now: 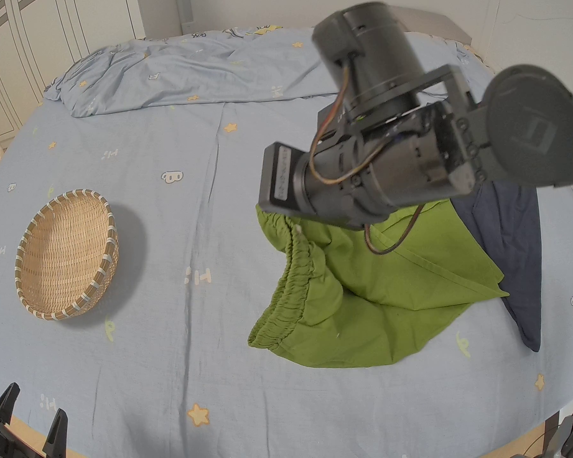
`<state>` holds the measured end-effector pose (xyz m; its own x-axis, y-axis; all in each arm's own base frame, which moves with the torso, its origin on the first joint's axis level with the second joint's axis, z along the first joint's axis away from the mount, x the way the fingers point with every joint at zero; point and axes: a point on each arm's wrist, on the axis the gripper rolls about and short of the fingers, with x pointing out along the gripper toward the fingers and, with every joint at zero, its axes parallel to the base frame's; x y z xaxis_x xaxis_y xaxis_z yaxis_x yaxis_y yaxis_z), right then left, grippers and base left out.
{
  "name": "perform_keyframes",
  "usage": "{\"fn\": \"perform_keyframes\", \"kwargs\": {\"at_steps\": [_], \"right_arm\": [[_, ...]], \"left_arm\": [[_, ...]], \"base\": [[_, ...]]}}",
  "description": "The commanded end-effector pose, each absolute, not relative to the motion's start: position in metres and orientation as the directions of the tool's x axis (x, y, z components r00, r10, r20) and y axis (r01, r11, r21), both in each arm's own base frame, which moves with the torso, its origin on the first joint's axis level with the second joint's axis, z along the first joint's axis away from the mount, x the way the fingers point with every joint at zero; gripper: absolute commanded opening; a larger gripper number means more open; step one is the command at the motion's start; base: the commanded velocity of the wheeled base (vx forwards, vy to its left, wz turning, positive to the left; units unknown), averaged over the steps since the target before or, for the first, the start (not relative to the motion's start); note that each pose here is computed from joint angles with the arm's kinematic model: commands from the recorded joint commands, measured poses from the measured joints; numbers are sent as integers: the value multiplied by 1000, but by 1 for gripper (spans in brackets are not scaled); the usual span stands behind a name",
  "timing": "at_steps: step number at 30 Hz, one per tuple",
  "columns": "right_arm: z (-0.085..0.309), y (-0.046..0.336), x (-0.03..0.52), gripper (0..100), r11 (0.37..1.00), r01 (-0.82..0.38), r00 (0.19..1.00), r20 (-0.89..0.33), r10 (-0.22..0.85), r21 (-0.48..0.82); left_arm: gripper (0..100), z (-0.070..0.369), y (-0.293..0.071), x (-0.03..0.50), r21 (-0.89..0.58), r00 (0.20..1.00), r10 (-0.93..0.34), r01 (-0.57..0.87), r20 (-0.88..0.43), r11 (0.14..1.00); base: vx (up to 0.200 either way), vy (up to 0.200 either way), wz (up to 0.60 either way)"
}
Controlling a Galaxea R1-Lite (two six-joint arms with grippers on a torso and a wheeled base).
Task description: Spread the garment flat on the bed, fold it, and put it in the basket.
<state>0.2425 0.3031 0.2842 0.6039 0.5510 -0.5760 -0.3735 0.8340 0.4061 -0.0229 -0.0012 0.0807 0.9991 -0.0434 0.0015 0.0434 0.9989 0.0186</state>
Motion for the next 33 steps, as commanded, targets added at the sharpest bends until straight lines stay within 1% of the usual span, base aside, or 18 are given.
{"fn": "perform_keyframes", "kwargs": {"at_steps": [1,3,5,6,10,12,15,21,22,25,26,27,30,33], "right_arm": [[243,327,258,0,862,-354,567,-649,507,363],[238,329,260,0,867,-351,567,-657,497,353],[226,337,260,0,874,-357,550,-681,483,331],[224,338,260,100,874,-358,548,-683,482,329],[213,343,260,100,880,-364,532,-707,465,305],[206,346,258,100,880,-398,512,-733,448,260],[196,347,256,100,886,-407,485,-769,416,222],[199,333,262,100,919,-344,496,-793,353,193],[220,309,269,100,934,-289,530,-778,338,209],[262,269,274,100,932,-238,599,-714,362,273],[265,265,275,100,932,-233,606,-708,363,278],[283,247,274,100,925,-219,641,-669,376,311],[288,221,266,100,920,-201,646,-661,383,336],[285,201,258,100,908,-210,650,-643,406,362]], "left_arm": [[100,76,-1,-23,18,999,-44,44,2,999],[100,76,-1,-23,18,999,-43,43,2,999],[100,76,-1,-23,18,999,-43,43,2,999],[100,76,-1,-23,18,999,-44,44,2,999],[100,76,-1,-23,20,999,-46,46,2,999],[100,76,-1,-23,25,999,-48,47,2,999],[100,76,-1,-23,39,999,-48,47,3,998],[100,76,-1,-23,42,999,-51,50,6,998],[100,77,-1,-23,76,999,-46,45,14,996],[100,77,-1,-23,114,999,-48,45,15,992],[100,77,-1,-23,114,999,-48,45,15,992],[100,78,-1,-23,116,999,-49,46,20,992],[100,78,-1,-23,118,999,-48,45,21,992],[100,78,-1,-23,119,999,-46,43,21,992]], "base": [[0,0,0],[0,0,0],[0,0,0],[0,0,0],[0,0,0],[0,0,0],[0,0,0],[0,0,0],[0,0,0],[0,0,0],[0,0,0],[0,0,0],[0,0,0],[0,0,0]]}}
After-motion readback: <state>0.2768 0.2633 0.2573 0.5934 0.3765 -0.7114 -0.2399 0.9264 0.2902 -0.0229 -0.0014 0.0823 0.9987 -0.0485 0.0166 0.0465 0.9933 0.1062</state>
